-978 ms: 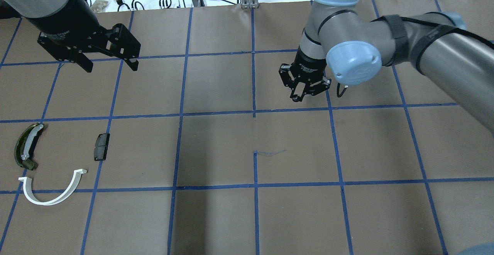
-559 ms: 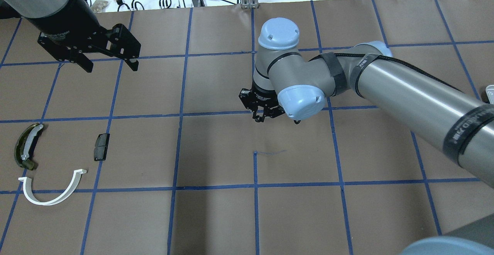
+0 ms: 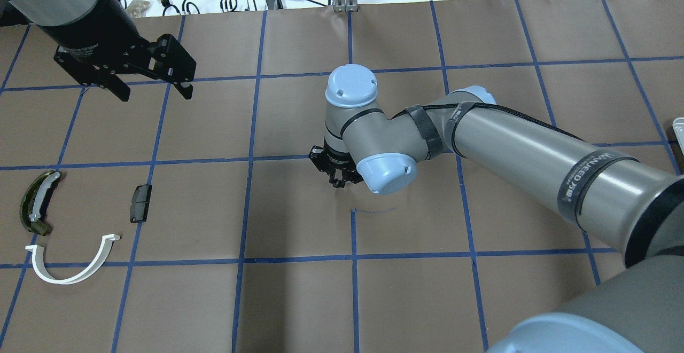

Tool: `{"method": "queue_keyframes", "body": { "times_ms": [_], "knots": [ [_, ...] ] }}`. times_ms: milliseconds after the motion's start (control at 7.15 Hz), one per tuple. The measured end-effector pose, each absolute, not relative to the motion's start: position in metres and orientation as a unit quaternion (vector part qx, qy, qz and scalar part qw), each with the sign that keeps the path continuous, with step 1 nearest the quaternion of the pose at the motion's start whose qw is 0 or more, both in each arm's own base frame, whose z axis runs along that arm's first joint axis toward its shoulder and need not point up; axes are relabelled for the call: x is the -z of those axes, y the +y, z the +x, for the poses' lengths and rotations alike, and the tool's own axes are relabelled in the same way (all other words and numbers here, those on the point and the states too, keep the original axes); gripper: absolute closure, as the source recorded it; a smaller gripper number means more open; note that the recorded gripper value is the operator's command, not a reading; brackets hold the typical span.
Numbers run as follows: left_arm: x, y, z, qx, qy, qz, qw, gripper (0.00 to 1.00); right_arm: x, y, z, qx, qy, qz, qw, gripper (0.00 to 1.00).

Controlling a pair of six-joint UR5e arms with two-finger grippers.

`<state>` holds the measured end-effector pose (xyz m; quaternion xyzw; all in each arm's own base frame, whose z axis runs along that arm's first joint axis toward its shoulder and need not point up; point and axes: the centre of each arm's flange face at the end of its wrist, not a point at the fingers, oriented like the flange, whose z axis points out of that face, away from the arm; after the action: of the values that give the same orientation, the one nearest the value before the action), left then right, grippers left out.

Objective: Place bearing gear from tray to pile

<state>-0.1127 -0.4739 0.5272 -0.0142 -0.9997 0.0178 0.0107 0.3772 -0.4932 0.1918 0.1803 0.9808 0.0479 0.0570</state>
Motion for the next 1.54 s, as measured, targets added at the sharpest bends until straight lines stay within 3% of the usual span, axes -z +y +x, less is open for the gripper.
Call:
{"method": "queue_keyframes", "body": {
  "times_ms": [419, 839, 1118, 1538],
  "knots": [
    [-0.519, -0.477, -0.113, -0.016, -1.0, -0.011, 0.013, 0.0, -0.241, -0.523, 0.323, -0.009, 0.986, 0.149, 0.077, 0.0],
    [-0.474, -0.509, -0.143, 0.0, -1.0, -0.014, 0.02, 0.0, -0.314, -0.558, 0.141, -0.012, 0.988, 0.135, 0.073, 0.0],
    [-0.406, -0.531, -0.188, 0.009, -0.999, -0.018, 0.036, 0.0, -0.336, -0.548, -0.014, -0.031, 0.991, 0.112, 0.067, 0.0],
    [-0.293, -0.54, -0.277, 0.017, -0.997, -0.012, 0.074, 0.0, -0.335, -0.492, -0.219, -0.047, 0.996, 0.057, 0.043, 0.0]
  ]
}}
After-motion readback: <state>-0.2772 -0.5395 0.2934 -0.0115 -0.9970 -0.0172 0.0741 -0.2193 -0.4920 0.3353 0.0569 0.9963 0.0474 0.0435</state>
